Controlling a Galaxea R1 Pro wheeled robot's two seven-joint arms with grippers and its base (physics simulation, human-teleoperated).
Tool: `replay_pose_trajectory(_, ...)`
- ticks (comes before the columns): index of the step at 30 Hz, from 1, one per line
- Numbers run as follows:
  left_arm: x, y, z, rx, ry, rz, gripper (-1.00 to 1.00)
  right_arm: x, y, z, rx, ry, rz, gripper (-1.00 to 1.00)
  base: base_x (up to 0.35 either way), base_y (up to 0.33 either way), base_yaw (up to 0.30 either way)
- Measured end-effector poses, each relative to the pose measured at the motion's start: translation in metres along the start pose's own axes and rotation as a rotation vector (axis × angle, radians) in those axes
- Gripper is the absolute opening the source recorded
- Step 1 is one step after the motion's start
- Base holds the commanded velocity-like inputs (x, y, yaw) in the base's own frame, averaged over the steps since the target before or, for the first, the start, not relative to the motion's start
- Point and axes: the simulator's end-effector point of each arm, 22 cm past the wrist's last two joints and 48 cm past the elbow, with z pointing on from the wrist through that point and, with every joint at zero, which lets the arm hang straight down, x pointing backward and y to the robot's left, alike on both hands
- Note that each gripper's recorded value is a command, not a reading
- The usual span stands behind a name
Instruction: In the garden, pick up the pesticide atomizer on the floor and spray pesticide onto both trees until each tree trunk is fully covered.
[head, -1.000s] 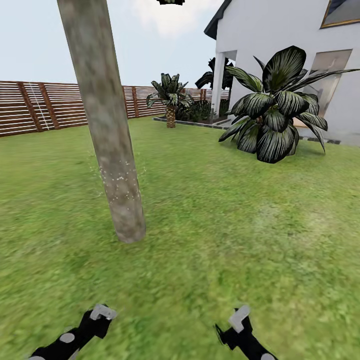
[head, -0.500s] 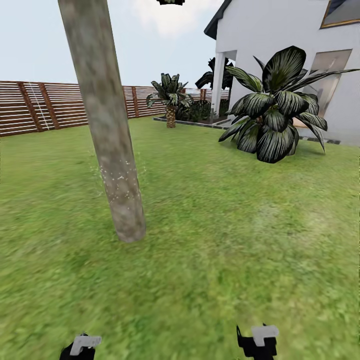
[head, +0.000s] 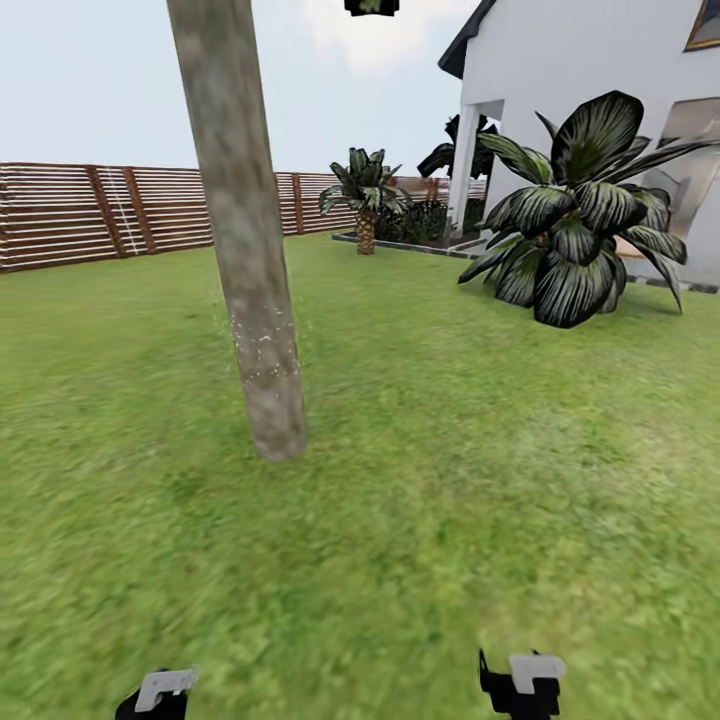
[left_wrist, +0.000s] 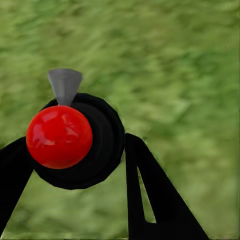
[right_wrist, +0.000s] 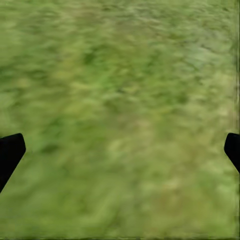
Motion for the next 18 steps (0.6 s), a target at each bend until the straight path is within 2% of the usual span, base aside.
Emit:
replay_pose_trajectory(4, 0.0001, -0.0011, 0.0000, -0.001, 0.000, -0.007, -1.00, 0.0003, -0.0100, -0.0008, 0.053, 0.001, 0.001, 1.00, -0.284, -0.171, 0.281)
replay_pose_trajectory(8, 0.0005, -0.0017, 0.0000, -0.004, 0.001, -0.016, -1.00, 0.0082, -0.0097, -0.0052, 0.055, 0.014, -0.002, 1.00, -0.296, -0.142, 0.281)
replay_pose_trajectory(11, 0.0008, 0.0006, -0.0001, -0.014, 0.002, -0.040, -1.00, 0.0092, -0.0072, -0.0062, 0.051, 0.015, -0.001, 1.00, -0.283, -0.185, 0.282)
replay_pose_trajectory(18, 0.0002, 0.0009, -0.0001, -0.016, 0.000, -0.044, -1.00, 0.0089, -0.0017, -0.0070, 0.045, 0.016, 0.004, 1.00, -0.238, -0.207, 0.281)
